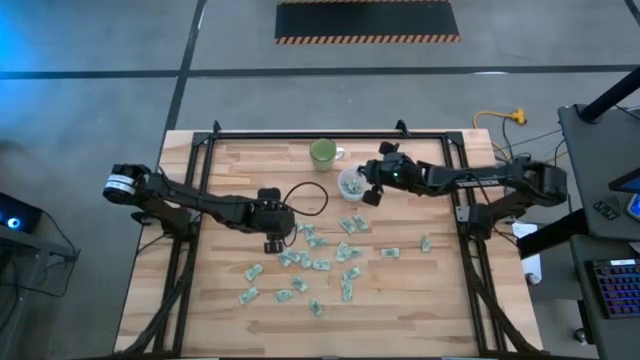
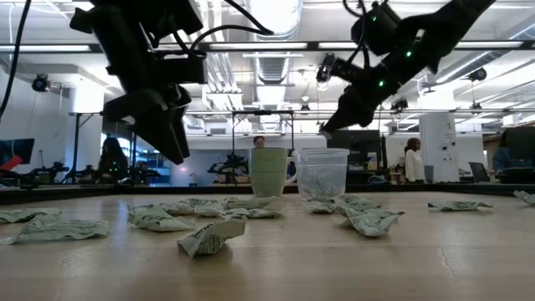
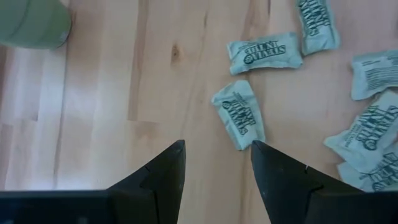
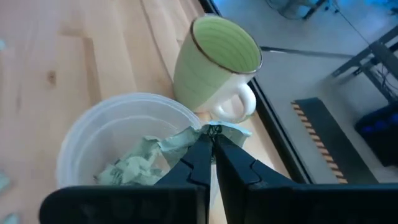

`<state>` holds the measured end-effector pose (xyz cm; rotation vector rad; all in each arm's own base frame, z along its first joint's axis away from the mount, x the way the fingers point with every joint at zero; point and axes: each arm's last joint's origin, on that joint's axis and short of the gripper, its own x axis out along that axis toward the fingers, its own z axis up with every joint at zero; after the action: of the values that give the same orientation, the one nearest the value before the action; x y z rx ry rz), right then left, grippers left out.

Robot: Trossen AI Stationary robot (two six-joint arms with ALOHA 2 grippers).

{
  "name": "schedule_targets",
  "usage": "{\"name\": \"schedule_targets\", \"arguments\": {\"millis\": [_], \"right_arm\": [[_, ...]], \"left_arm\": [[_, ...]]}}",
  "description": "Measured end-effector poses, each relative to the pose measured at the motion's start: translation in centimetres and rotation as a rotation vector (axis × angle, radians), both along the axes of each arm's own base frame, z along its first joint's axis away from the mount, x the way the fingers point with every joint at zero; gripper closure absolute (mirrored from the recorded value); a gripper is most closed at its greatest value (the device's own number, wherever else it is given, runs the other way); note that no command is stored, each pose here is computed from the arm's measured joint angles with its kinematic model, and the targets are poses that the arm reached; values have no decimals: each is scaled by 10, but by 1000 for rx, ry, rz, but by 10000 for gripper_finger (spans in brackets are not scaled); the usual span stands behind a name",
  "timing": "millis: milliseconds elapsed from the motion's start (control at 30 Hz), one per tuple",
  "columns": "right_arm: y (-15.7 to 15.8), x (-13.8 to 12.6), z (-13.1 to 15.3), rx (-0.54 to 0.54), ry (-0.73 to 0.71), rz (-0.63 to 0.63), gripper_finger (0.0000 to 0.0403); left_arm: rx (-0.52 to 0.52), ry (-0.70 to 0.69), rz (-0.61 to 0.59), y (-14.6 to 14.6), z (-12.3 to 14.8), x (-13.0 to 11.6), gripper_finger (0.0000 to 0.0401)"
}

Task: Pick and place Stevia / Truvia into bins
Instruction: Put the stevia packet into the transparent container

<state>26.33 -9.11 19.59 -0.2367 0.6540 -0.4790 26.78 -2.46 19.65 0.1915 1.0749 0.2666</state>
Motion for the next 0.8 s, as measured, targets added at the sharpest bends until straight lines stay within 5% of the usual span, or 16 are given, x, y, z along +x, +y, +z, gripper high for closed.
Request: {"name": "schedule_targets", "arguments": {"millis": [433, 800], "right_arm": [[-5, 4, 0, 40, 28, -11, 290], [12, -12, 13, 174, 149, -49, 274]], "left_arm": [[-3, -15, -14, -5, -1, 1, 235], [39, -55, -104, -4, -26, 8, 235]]}}
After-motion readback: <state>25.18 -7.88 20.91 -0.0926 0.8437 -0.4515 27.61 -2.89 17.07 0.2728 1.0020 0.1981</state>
